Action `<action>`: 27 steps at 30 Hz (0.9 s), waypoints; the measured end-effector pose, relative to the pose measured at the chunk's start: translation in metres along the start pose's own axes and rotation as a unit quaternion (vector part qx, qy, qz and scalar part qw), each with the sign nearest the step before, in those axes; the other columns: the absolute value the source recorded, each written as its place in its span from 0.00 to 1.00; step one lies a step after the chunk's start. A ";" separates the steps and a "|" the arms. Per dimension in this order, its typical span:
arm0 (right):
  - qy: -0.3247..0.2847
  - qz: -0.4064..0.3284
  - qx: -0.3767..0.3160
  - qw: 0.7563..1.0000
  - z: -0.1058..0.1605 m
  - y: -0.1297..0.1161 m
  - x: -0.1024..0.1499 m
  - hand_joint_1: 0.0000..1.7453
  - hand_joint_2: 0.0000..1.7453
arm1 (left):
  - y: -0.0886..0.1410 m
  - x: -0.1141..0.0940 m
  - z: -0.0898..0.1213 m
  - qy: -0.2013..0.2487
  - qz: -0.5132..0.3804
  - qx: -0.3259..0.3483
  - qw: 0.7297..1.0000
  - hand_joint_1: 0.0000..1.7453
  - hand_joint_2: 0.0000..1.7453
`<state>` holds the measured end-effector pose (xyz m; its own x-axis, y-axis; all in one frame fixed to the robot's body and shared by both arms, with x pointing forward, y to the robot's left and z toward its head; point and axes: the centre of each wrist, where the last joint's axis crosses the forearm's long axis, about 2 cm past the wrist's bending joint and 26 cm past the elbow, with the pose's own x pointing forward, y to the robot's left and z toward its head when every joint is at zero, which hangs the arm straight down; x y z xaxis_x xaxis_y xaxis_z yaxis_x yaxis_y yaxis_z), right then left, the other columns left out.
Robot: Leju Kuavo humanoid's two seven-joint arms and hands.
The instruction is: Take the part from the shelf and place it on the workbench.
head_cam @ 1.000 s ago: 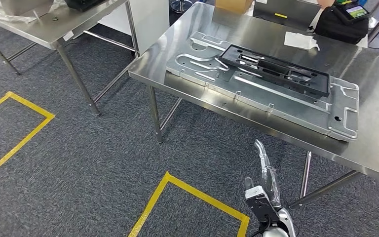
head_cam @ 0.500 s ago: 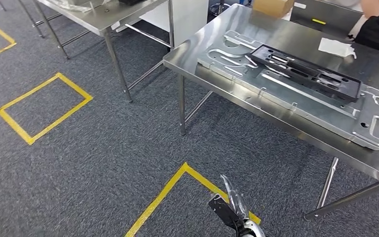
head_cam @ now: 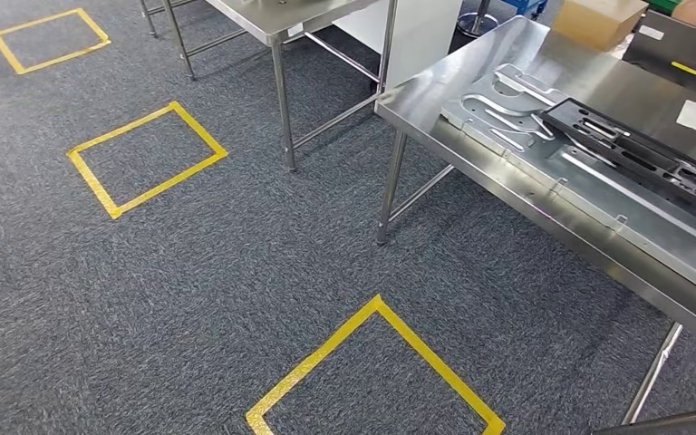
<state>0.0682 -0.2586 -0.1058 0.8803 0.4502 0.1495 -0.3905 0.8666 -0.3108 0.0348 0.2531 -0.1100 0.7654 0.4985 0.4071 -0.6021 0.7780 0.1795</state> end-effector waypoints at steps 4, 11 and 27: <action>0.020 -0.018 0.008 1.000 -0.002 -0.006 -0.011 0.00 0.00 | 0.001 0.003 -0.001 0.004 -0.002 0.008 1.000 0.00 0.00; -0.008 -0.015 0.019 1.000 -0.001 -0.001 -0.011 0.00 0.00 | 0.004 0.005 -0.003 0.006 -0.004 0.018 1.000 0.00 0.00; -0.034 0.065 0.070 0.995 0.005 0.017 0.012 0.00 0.00 | 0.005 0.007 -0.004 0.020 0.007 0.046 0.999 0.00 0.00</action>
<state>0.0711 -0.2376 -0.1045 0.8014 0.5700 0.1812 -0.5376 0.8193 -0.1993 0.0380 0.2624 -0.1098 0.7639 0.5259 0.3741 -0.6300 0.7334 0.2554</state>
